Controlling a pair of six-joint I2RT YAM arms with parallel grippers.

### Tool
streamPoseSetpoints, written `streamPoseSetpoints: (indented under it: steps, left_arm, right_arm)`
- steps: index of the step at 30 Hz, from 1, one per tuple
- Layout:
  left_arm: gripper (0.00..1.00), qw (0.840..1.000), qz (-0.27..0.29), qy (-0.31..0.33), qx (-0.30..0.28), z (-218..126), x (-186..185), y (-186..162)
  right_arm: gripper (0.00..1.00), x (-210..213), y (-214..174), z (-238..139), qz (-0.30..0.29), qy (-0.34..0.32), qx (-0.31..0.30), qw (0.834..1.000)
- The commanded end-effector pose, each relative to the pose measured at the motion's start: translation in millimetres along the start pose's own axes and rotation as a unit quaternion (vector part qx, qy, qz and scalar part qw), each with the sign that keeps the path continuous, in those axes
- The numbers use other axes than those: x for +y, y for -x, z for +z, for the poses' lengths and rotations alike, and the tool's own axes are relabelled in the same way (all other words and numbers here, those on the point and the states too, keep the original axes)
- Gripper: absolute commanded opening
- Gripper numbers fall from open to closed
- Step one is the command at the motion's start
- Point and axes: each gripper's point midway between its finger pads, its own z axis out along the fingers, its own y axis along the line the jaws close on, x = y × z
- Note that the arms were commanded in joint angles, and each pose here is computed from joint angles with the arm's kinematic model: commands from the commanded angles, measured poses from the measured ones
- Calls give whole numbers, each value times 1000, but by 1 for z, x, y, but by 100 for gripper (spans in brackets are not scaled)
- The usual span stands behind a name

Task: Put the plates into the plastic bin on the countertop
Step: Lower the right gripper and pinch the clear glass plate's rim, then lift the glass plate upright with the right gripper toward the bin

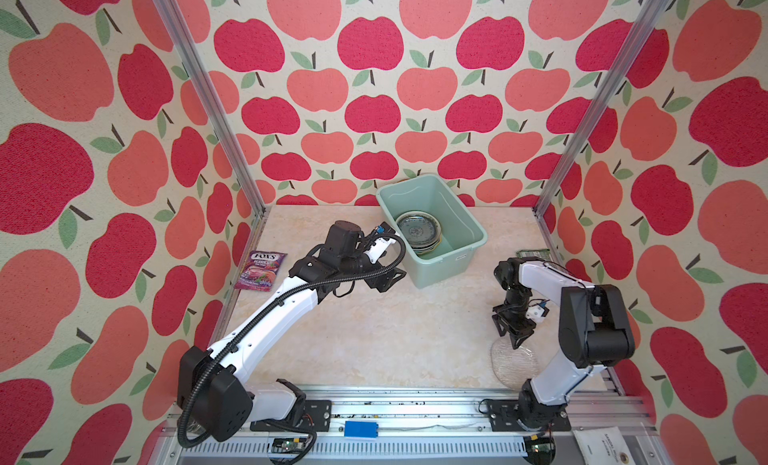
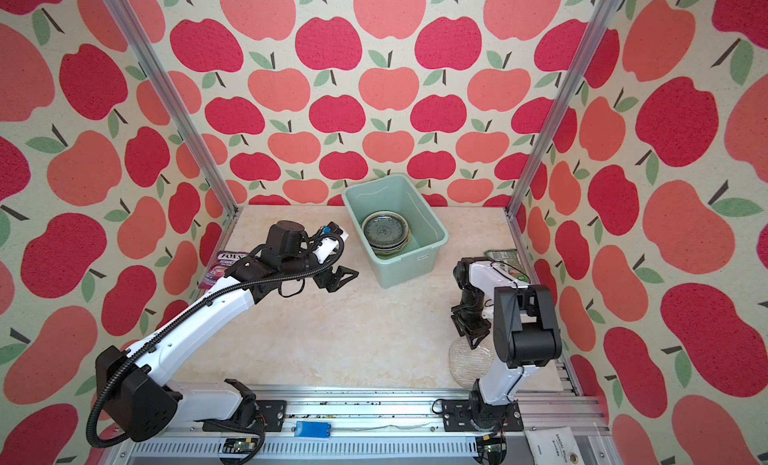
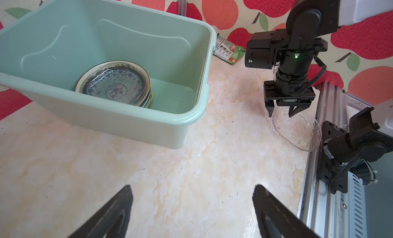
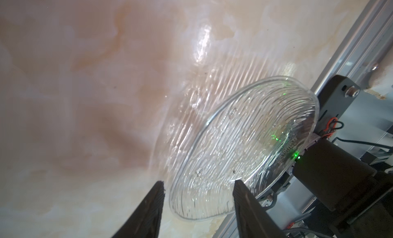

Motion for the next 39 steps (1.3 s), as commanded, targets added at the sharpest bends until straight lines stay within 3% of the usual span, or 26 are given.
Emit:
streamPoseSetpoints:
  steps: [1,10,18,28,34,39]
  left_arm:
    - [88,1000,9,1,9,2,0,6]
    - [84,1000,17,2,10,6,3,14]
    - [82,1000,24,-1,-6,12,6,31]
    - [83,998,35,-8,-48,20,13,61]
    - [85,997,26,-21,-70,21,22,82]
    - [86,991,0,-28,-129,11,38,115]
  right_arm:
    - [51,1,-1,9,21,-8,11,1000]
    - [29,-5,-6,26,30,-30,26,999]
    - [0,-3,-5,22,31,-25,24,999]
    - [0,11,4,-11,32,15,8,999]
    - [0,23,20,-69,17,74,-35,996]
    - [0,39,27,-117,17,148,-53,987]
